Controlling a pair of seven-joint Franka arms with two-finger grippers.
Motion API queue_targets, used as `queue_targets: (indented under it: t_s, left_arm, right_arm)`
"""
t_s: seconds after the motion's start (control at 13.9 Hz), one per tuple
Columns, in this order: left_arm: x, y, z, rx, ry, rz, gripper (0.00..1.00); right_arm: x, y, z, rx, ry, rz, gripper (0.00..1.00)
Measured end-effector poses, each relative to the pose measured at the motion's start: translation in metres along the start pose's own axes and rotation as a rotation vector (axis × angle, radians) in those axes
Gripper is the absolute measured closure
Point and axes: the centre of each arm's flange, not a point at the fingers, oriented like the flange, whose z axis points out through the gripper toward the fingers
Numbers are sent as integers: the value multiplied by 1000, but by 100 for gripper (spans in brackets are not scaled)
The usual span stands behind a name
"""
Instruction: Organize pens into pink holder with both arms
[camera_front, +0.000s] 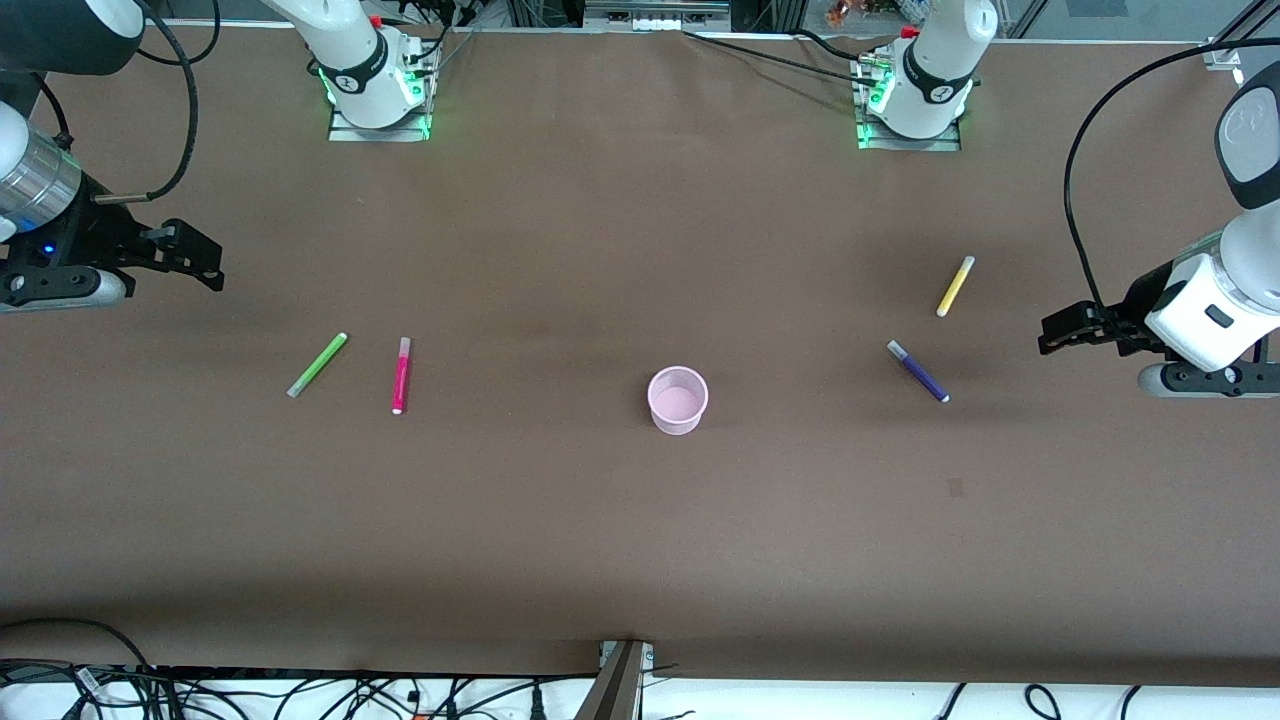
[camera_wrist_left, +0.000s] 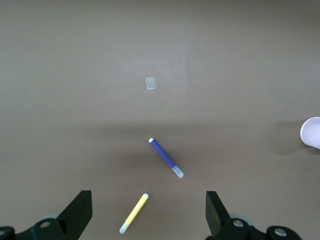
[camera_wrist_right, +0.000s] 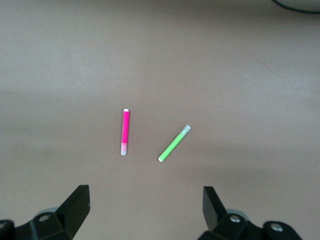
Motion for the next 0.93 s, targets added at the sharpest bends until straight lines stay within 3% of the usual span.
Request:
queue_targets:
  t_s: [0.65,0.93]
  left_arm:
    - [-1,-2,9,23,-16,-6,0]
    - [6,-7,42,21,-67,-143,0]
  right_arm:
    - [0,-2,-1,0,4,-4,0]
    - [-1,-2,0,0,-7,-4,0]
